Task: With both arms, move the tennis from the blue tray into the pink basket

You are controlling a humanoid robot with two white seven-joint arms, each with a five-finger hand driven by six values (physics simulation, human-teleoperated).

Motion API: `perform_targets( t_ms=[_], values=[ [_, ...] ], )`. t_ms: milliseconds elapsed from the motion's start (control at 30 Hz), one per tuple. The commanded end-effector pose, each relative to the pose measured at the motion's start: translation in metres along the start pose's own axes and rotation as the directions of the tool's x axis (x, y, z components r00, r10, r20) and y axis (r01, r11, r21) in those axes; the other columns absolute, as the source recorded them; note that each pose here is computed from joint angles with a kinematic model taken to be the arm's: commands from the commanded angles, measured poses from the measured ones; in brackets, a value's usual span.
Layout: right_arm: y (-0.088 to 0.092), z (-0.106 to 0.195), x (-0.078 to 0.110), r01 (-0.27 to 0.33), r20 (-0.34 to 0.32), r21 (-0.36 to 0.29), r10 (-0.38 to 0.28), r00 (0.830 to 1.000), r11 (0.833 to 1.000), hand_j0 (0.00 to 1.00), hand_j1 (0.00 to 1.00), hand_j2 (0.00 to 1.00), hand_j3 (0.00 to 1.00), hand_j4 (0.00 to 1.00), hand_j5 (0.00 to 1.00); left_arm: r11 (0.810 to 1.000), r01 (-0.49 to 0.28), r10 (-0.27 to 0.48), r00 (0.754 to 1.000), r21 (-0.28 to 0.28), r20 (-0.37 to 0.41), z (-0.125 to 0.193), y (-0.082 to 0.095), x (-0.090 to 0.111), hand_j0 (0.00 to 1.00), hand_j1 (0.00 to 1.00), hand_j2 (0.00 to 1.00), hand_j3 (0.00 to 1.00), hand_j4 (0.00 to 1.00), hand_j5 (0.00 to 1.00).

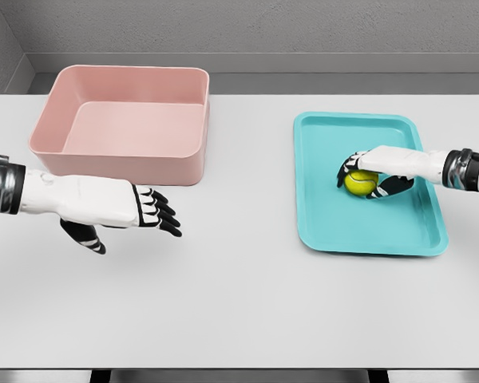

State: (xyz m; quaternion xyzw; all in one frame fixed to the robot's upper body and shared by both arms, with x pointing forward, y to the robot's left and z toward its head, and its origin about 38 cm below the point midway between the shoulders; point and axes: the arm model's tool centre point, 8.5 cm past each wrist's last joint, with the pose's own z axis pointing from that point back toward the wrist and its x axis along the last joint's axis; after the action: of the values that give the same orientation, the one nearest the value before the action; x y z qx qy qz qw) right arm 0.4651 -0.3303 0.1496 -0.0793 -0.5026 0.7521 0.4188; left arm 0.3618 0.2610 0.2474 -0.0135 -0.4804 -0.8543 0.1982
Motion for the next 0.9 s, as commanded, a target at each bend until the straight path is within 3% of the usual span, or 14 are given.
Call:
perform_targets(
  t_ms=[0, 267, 467, 867],
  values=[
    [-0.002, 0.002, 0.0, -0.004, 0.003, -0.002, 0.004, 1.0, 1.0, 0.54, 0.54, 0.54, 0.54, 0.54, 0.54, 1.0, -0.001, 0.001, 1.0, 0.006, 0.0, 0.0, 0.002, 0.0, 1.0, 1.0, 1.0, 1.0, 1.0, 1.0],
    [-0.024, 0.009, 0.014, -0.066, 0.047, -0.028, 0.067, 0.997, 0.997, 0.54, 0.54, 0.54, 0.54, 0.54, 0.54, 1.0, 0.007, -0.007, 1.0, 0.012, -0.006, 0.002, 0.006, -0.001, 1.0, 1.0, 1.0, 1.0, 1.0, 1.0],
    [-0.032, 0.011, 0.038, -0.12, 0.111, -0.027, 0.122, 0.986, 0.992, 0.54, 0.54, 0.54, 0.54, 0.54, 0.54, 1.0, 0.014, -0.014, 1.0, 0.014, -0.01, 0.004, 0.008, -0.001, 1.0, 1.0, 1.0, 1.0, 1.0, 1.0],
    [-0.049, 0.005, 0.098, -0.218, 0.26, -0.071, 0.229, 0.938, 0.973, 0.54, 0.54, 0.54, 0.54, 0.54, 0.54, 1.0, 0.02, -0.02, 1.0, 0.019, -0.015, 0.006, 0.012, -0.001, 1.0, 1.0, 1.0, 1.0, 1.0, 1.0]
  ],
)
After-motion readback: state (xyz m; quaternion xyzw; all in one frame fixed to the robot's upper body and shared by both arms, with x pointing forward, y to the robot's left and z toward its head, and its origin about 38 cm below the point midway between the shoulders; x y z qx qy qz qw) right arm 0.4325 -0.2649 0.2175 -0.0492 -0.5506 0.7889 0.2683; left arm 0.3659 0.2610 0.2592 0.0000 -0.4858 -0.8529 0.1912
